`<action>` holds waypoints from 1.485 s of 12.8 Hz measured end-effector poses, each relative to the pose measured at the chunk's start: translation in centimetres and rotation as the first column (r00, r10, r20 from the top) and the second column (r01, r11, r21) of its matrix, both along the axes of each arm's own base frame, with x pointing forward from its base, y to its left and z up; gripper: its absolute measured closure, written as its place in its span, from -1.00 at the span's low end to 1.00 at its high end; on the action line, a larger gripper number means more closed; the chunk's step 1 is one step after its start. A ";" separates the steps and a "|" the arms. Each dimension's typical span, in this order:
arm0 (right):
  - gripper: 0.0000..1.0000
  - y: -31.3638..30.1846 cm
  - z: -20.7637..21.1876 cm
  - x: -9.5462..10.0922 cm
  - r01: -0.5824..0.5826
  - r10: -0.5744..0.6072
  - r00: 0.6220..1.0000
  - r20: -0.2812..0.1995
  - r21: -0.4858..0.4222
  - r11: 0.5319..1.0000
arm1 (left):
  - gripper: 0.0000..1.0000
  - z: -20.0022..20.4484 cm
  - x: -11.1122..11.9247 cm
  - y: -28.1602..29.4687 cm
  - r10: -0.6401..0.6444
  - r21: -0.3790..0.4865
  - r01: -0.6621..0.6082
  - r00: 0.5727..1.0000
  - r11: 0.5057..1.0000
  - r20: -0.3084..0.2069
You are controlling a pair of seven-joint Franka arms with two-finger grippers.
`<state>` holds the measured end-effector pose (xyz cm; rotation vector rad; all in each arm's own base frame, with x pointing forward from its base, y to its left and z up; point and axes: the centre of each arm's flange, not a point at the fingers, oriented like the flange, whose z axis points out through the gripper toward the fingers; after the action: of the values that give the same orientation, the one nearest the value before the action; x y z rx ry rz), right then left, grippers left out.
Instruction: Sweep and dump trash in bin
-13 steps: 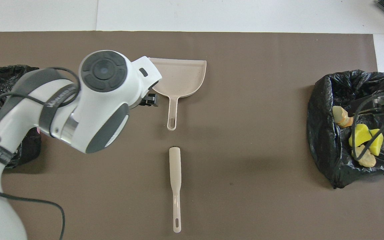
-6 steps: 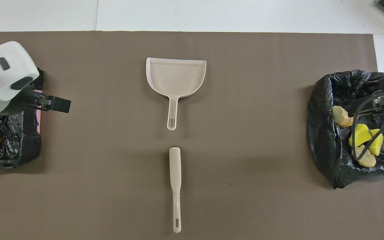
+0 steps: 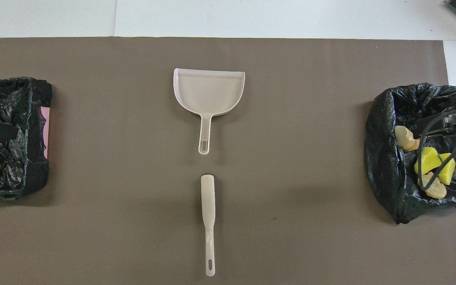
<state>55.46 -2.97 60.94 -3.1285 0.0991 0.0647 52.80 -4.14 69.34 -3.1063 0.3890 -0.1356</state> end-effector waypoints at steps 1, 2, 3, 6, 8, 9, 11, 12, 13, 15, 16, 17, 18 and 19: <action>-1.00 0.0 0.0 0.0 0.000 0.000 1.000 0.000 0.000 1.000 | -1.00 0.1 -0.1 -0.1 -0.002 -0.001 0.002 1.000 1.000 -0.002; -1.00 0.0 0.0 0.0 0.000 0.000 1.000 0.000 0.000 1.000 | -1.00 0.2 -0.2 -0.2 -0.004 -0.002 0.004 1.000 1.000 -0.003; -1.00 0.0 0.0 0.0 0.000 0.000 1.000 0.000 0.000 1.000 | -1.00 0.3 -0.3 -0.2 -0.004 -0.003 0.004 1.000 1.000 -0.001; -1.00 0.0 0.0 0.0 0.000 0.000 1.000 0.000 0.000 1.000 | -1.00 0.6 -0.7 0.3 0.008 -0.003 -0.008 1.000 1.000 -0.009; -1.00 0.0 0.0 0.0 0.000 0.000 1.000 0.000 0.000 1.000 | -1.00 0.4 -0.9 0.3 0.008 -0.001 -0.008 1.000 1.000 -0.030; -1.00 0.0 0.0 0.0 0.000 0.000 1.000 0.000 0.000 1.000 | -1.00 0.2 -1.1 0.2 0.013 0.000 -0.013 0.999 1.000 -0.048; -1.00 0.0 0.0 0.0 0.000 0.000 1.000 0.000 0.000 1.000 | -1.00 0.1 -1.5 0.3 0.046 0.002 -0.046 0.996 0.999 -0.072; -1.00 0.0 0.0 0.0 0.000 0.000 1.000 0.000 0.000 1.000 | -1.00 0.1 -1.6 0.3 0.062 0.002 -0.062 0.995 0.998 -0.077; -1.00 0.0 0.0 0.0 0.000 0.000 1.000 0.000 0.000 1.000 | -1.00 0.0 -1.8 0.4 0.073 0.003 -0.073 0.994 0.997 -0.080; -1.00 0.0 0.0 0.0 0.000 0.000 1.000 0.000 0.000 1.000 | -1.00 0.0 -2.0 0.6 0.102 0.003 -0.102 0.991 0.995 -0.082; -1.00 0.0 0.0 0.0 0.000 0.000 1.000 0.000 0.000 1.000 | -1.00 0.0 -2.0 0.7 0.118 0.003 -0.118 0.990 0.993 -0.083; -1.00 0.0 0.0 0.0 0.000 0.000 1.000 0.000 0.000 1.000 | -1.00 0.0 -2.0 0.8 0.128 0.003 -0.128 0.988 0.992 -0.083; -1.00 0.0 0.0 0.0 0.000 0.000 1.000 0.000 0.000 1.000 | -1.00 -0.1 -2.0 0.9 0.134 0.003 -0.134 0.987 0.991 -0.085; -1.00 0.0 0.0 0.0 0.000 0.000 1.000 0.000 0.000 1.000 | -1.00 -0.1 -2.0 1.1 0.139 0.003 -0.139 0.987 0.990 -0.086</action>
<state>55.46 -2.97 60.94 -3.1285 0.0991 0.0647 50.78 -3.07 69.22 -3.1361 0.1718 -0.0016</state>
